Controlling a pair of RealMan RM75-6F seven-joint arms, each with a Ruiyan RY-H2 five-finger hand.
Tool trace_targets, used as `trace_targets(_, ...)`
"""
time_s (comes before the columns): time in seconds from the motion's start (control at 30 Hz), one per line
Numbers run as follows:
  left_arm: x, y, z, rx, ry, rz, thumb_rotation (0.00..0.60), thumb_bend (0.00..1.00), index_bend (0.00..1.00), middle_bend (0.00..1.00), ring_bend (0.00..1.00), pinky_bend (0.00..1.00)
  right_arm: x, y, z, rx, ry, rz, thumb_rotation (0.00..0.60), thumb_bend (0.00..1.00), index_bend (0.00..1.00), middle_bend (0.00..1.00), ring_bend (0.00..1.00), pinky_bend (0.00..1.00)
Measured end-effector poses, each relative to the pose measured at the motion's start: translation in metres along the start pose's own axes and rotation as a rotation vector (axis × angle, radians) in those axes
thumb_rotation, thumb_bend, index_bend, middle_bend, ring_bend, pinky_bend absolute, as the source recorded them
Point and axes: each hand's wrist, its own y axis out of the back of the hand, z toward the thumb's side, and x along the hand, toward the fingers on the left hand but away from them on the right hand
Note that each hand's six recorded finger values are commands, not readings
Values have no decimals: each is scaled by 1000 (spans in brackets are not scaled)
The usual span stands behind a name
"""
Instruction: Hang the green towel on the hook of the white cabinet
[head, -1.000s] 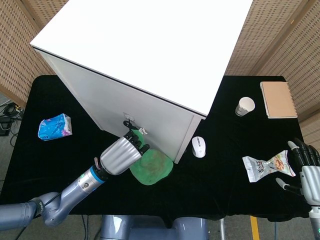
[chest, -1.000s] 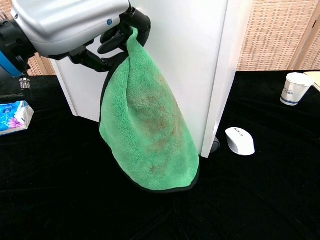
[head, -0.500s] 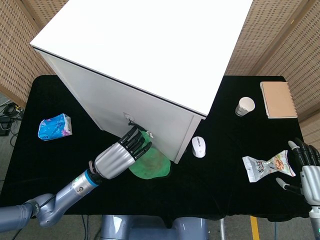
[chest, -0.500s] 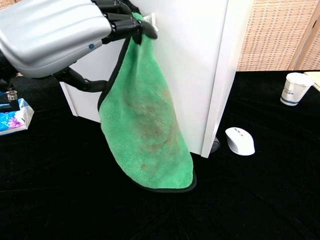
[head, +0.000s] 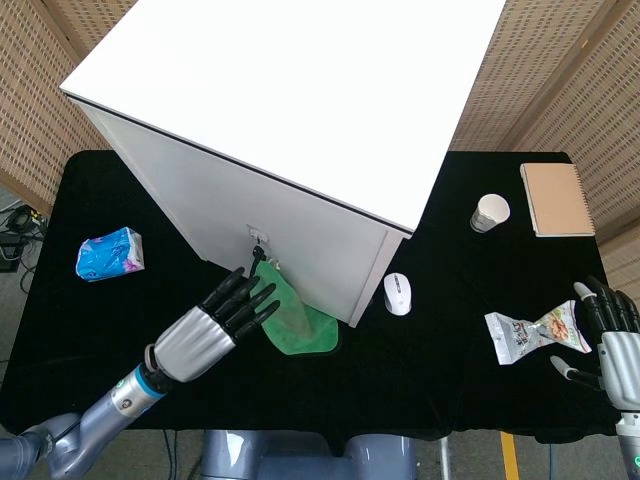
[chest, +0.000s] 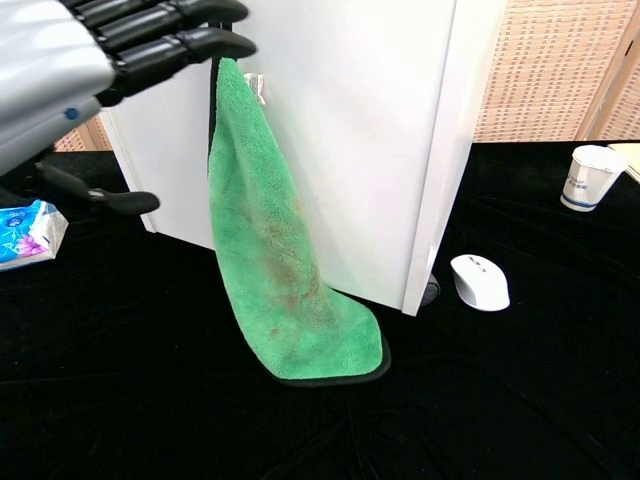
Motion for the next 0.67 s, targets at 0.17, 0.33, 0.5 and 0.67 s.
trace_targets(0.17,-27,-5,-14,-77,130,-49,600,133,59,0,0,0,-1,-1,-1,5,-5,1,600,89,26,0,0,0)
trace_targets(0.33,-81,-18,-42,-202,400,-176,600,127,52,0,0,0,-2,0,-1,8,-6,-6,600,89,25,0,0,0)
trace_targets(0.5,-126,-25,-60,-287,590,-274,600,105,4,0,0,0,-3,-1,-1,12,-7,-5,600,89,24,0,0,0)
trace_targets(0.67,-151,-22,-77,-315,693,-334,600,102,0,0,0,0,-3,-3,0,17,-3,1,600,89,24,0,0,0)
